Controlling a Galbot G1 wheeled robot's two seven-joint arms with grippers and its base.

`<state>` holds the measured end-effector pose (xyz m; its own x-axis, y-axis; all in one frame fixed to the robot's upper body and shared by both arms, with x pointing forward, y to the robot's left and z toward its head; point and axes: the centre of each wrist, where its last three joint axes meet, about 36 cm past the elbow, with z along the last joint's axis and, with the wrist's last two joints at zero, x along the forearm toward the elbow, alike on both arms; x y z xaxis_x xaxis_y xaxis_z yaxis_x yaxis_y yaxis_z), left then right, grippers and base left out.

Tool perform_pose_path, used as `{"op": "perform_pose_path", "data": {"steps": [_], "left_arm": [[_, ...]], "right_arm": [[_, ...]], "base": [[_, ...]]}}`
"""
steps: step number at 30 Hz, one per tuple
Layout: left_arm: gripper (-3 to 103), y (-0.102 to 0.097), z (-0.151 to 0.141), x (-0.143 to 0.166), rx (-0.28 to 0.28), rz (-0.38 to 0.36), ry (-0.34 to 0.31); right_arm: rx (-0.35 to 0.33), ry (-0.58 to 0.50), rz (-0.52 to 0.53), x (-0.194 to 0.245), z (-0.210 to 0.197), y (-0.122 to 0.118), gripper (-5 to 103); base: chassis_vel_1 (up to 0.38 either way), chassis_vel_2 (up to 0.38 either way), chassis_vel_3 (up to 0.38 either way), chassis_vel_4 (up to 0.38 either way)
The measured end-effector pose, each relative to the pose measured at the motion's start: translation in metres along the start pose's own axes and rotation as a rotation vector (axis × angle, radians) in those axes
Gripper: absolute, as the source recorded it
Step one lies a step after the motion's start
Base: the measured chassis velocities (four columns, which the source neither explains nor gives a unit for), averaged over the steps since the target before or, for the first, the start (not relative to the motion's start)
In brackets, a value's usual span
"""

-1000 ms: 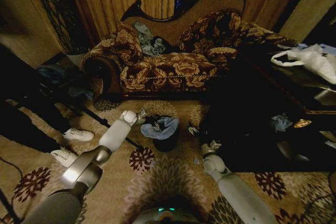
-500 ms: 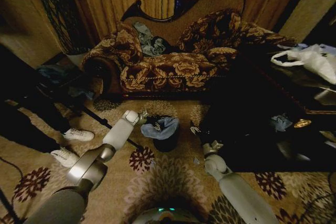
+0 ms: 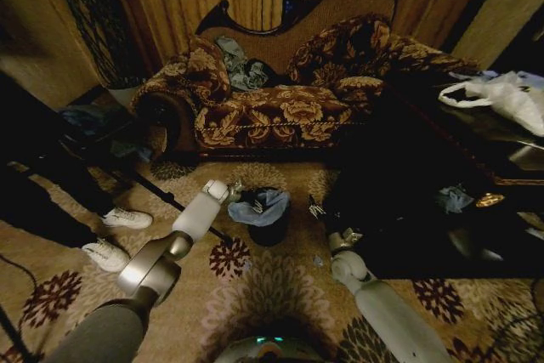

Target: Place a garbage bag over the trash bin.

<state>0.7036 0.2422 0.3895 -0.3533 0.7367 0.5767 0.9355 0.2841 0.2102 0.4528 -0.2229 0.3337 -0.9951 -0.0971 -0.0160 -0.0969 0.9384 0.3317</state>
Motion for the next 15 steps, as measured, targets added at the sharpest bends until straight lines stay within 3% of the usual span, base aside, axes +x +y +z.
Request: {"op": "perform_pose_path", "data": {"steps": [15], "left_arm": [[100, -0.02, 0.006, -0.007, 0.0, 0.007, -0.047]], "right_arm": [[0.023, -0.007, -0.018, 0.002, 0.0, 0.005, 100]], "base": [[0.0, 0.0, 0.0, 0.0]]}}
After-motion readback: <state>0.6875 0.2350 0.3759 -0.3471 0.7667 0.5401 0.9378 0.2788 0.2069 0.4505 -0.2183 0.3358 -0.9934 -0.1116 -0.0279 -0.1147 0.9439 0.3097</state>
